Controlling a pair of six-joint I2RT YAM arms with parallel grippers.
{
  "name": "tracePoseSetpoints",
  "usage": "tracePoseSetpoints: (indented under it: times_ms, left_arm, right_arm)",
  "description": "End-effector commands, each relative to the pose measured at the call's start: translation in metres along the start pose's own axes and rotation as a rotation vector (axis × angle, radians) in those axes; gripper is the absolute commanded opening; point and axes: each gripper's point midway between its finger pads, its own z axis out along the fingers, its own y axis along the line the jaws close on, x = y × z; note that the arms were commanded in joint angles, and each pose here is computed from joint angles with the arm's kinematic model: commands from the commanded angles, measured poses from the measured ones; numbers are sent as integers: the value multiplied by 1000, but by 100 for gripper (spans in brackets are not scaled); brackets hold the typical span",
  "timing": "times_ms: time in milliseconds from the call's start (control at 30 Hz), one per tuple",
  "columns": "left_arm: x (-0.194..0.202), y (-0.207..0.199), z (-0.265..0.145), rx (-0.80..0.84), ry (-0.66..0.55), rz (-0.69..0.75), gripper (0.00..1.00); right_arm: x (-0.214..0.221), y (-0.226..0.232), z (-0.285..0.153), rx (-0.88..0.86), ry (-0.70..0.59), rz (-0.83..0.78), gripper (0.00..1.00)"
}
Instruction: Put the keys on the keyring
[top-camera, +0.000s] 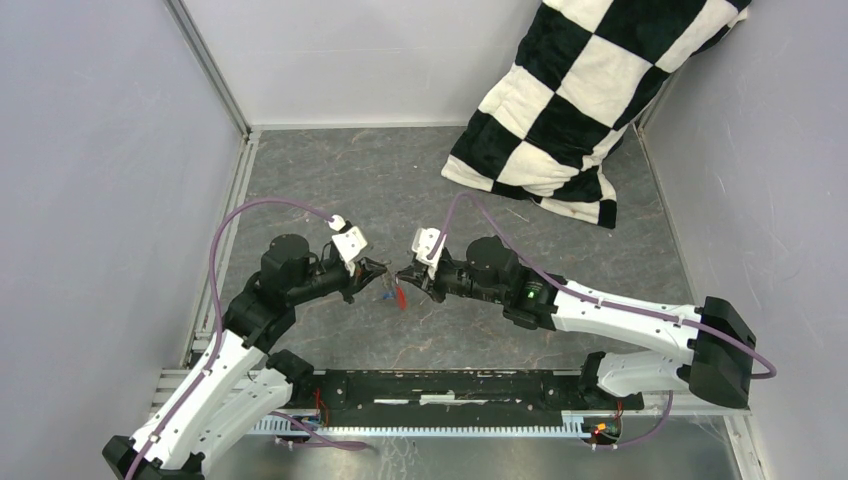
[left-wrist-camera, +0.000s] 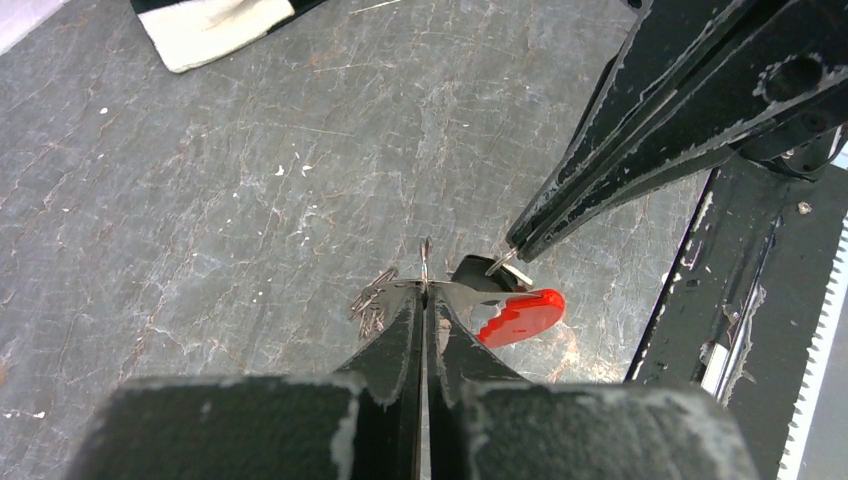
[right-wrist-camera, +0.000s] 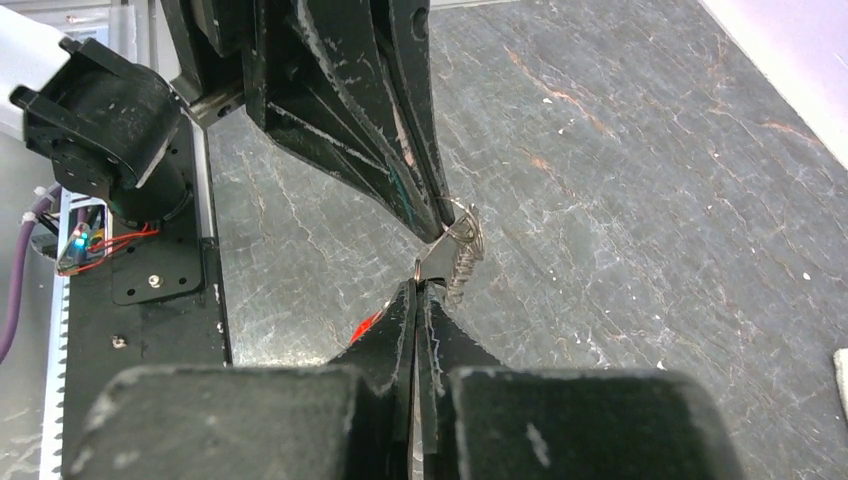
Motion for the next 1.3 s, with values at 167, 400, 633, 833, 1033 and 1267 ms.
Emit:
tracePoseSetpoints:
  times_ms: [167,400,633,833,1033,1267]
  left_arm:
    - [-12,1,-2,-13,-58,4,2]
    - [-11,1,-5,-16,-61,36,2]
    - [-9,-1,-7,-8,-68,63,2]
    - [-9,-3,-8,-4,-74,83,2]
    - [-8,-6,-9,11,-76,98,2]
    - [-8,-8,-11,20,-83,122,2]
  right_arm:
    - [-52,0,10,-5,-158,46,0]
    - [-51,3,15,-24,-153,61,0]
    - [-51,3,16,-16,-157,87,0]
    - [-47,1,17,-2,-145,108,0]
    - [-47,-2,16,20,-160,130,0]
    - [-45,-4,16,34,-160,145,0]
